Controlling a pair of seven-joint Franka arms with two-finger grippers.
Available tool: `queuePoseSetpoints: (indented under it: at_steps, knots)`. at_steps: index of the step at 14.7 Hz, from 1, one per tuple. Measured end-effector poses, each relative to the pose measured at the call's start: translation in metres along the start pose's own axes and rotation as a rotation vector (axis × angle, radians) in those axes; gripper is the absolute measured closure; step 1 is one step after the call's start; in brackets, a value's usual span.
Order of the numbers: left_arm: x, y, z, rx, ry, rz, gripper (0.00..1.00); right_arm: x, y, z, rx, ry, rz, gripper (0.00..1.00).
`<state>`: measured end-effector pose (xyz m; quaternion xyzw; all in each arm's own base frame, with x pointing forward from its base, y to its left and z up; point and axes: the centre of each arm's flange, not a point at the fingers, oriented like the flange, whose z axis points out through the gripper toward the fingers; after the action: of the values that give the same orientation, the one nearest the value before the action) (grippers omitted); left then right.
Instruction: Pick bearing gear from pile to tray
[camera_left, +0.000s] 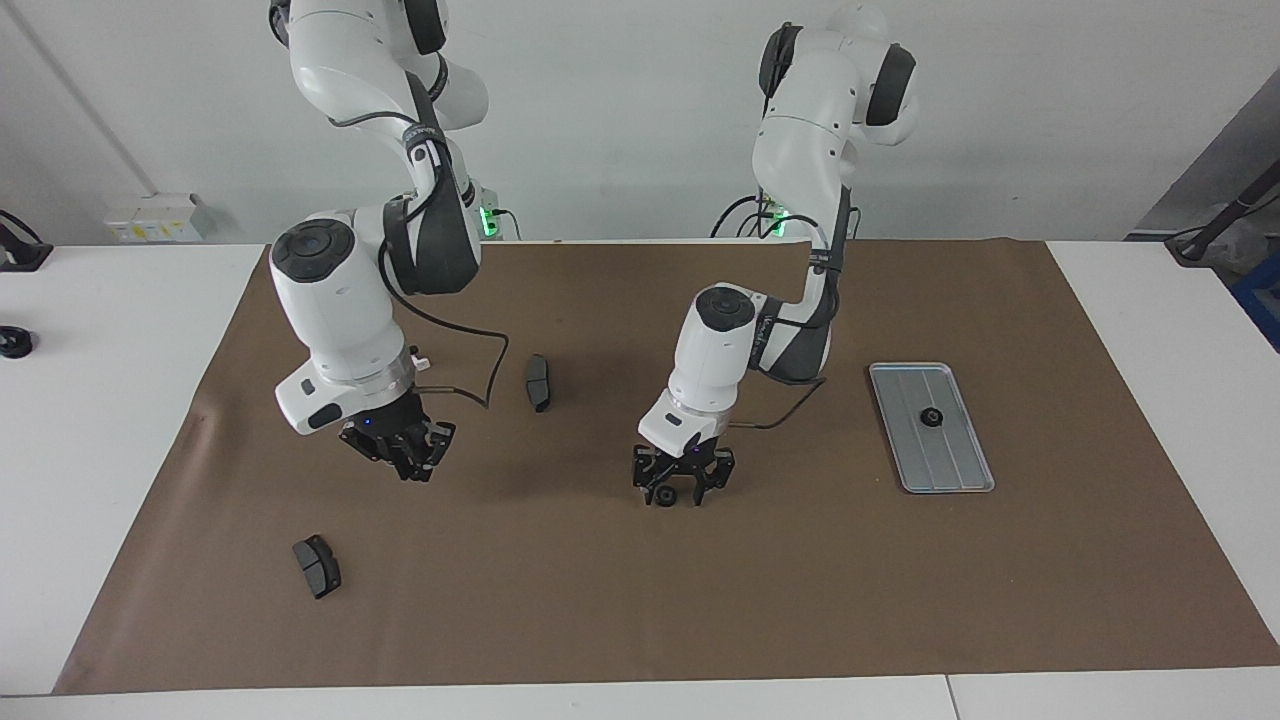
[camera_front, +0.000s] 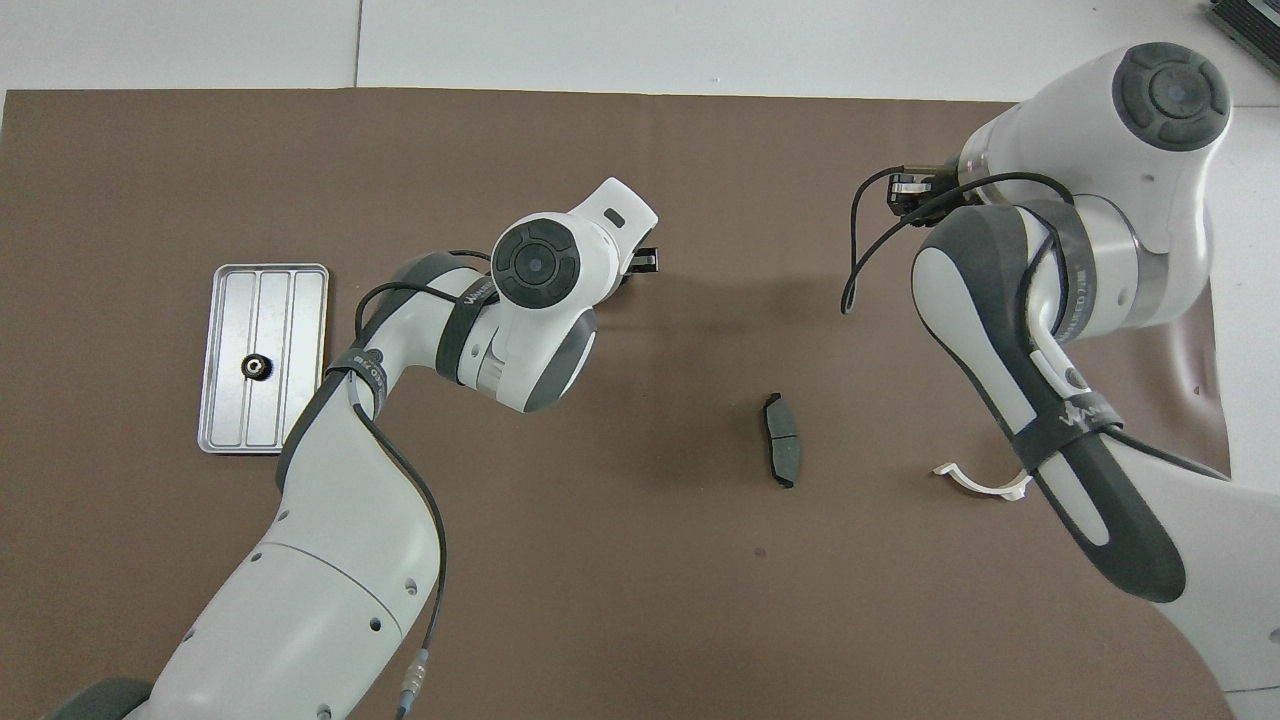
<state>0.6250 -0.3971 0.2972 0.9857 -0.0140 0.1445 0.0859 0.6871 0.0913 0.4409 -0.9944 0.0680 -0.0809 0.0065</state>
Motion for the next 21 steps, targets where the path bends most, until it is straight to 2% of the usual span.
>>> queuePoseSetpoints:
  at_steps: [3,4,5,6,7,8,9,13,17,19,21]
  knots:
    - [-0.002,-0.001,0.003,0.004,-0.006,-0.006,0.3,-0.001,0.0,0.003,0.0,-0.007,0.002,0.77]
    - [-0.002,-0.001,0.003,0.004,-0.006,-0.009,0.34,-0.002,0.0,0.004,0.004,-0.009,0.005,0.77]
    - [-0.002,-0.001,0.003,0.004,-0.005,-0.01,0.44,-0.002,0.0,0.004,0.008,-0.01,0.007,0.77]
    - [-0.002,-0.001,0.003,0.004,-0.005,-0.011,0.44,-0.002,0.0,0.004,0.011,-0.011,0.009,0.77]
    - [-0.001,-0.002,0.002,0.005,-0.004,-0.016,0.5,-0.002,0.0,0.004,0.013,-0.012,0.01,0.77]
    - [-0.001,-0.002,0.002,0.005,-0.002,-0.023,0.6,-0.002,-0.001,0.004,0.015,-0.012,0.011,0.77]
    - [0.0,-0.002,0.001,0.005,-0.002,-0.026,0.66,-0.002,-0.001,0.004,0.016,-0.013,0.012,0.77]
    - [0.0,-0.003,0.001,0.006,-0.003,-0.032,0.66,-0.002,-0.001,0.004,0.017,-0.013,0.013,0.77]
    - [0.01,-0.02,-0.015,0.049,-0.028,-0.053,0.66,-0.003,-0.004,0.003,0.022,-0.012,0.02,0.77]
    - [0.019,-0.04,-0.028,0.073,-0.02,-0.077,0.66,-0.006,-0.017,0.002,0.033,-0.011,0.051,0.77]
    - [0.028,-0.066,-0.04,0.092,-0.011,-0.101,0.66,-0.015,-0.052,0.0,0.058,-0.004,0.098,0.77]
